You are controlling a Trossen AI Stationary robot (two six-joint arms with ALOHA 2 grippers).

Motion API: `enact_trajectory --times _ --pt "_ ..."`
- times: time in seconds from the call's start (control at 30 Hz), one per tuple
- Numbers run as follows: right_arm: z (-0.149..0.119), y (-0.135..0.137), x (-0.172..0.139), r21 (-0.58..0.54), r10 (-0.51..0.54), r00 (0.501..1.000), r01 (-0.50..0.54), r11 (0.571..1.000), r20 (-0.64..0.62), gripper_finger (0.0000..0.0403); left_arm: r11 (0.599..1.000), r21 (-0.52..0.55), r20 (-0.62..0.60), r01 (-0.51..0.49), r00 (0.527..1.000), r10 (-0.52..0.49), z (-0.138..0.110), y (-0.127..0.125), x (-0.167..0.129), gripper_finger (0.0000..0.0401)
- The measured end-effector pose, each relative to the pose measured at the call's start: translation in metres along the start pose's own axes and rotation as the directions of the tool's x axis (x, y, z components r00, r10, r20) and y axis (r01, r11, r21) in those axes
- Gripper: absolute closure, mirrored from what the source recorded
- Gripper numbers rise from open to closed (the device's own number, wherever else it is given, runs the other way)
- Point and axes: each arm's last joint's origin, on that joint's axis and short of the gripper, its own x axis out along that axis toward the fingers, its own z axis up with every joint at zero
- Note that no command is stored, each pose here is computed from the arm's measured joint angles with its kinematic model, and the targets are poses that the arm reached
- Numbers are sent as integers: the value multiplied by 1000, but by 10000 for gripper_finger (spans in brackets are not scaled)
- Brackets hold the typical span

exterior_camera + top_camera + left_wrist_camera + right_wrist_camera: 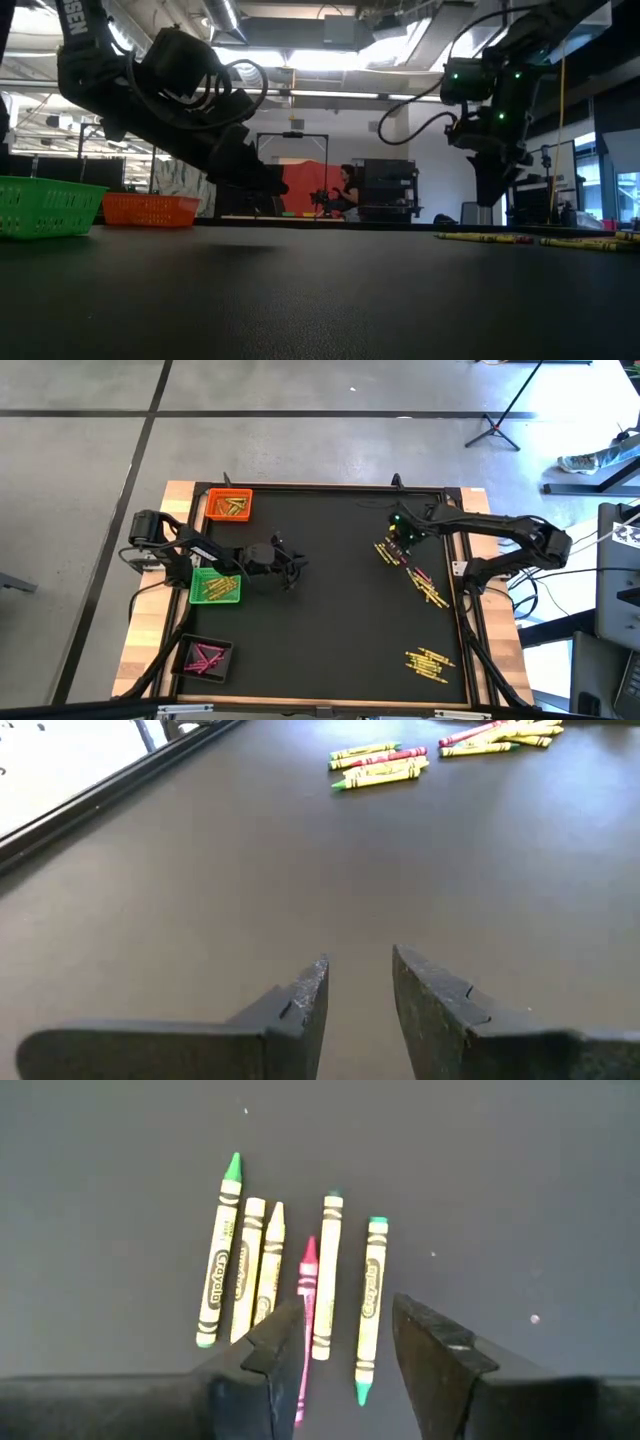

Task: Sort crayons
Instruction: Put the green crayon into the orange bin

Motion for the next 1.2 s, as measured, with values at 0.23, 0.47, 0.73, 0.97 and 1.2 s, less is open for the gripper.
enact_trajectory --times 0.23,0.47,0.73,0.97,1.2 --pt "5 -11 22 8 -28 996 28 1000 -79 256 1000 -6 -1 0 1000 0 0 0 0 303" --pt "5 -10 39 -16 -32 989 30 999 -143 256 1000 -7 -1 0 1000 0 0 0 0 303" --pt "4 -9 48 -19 -32 984 29 999 -178 303 1000 -9 0 1 1000 -1 0 0 0 303" --pt "7 -9 48 -32 -25 988 20 999 -153 356 1000 -5 2 9 1000 -9 0 -2 -1 303" --pt "10 -9 48 -45 -73 991 68 997 -111 385 999 -49 6 14 1000 -14 0 -3 -1 303"
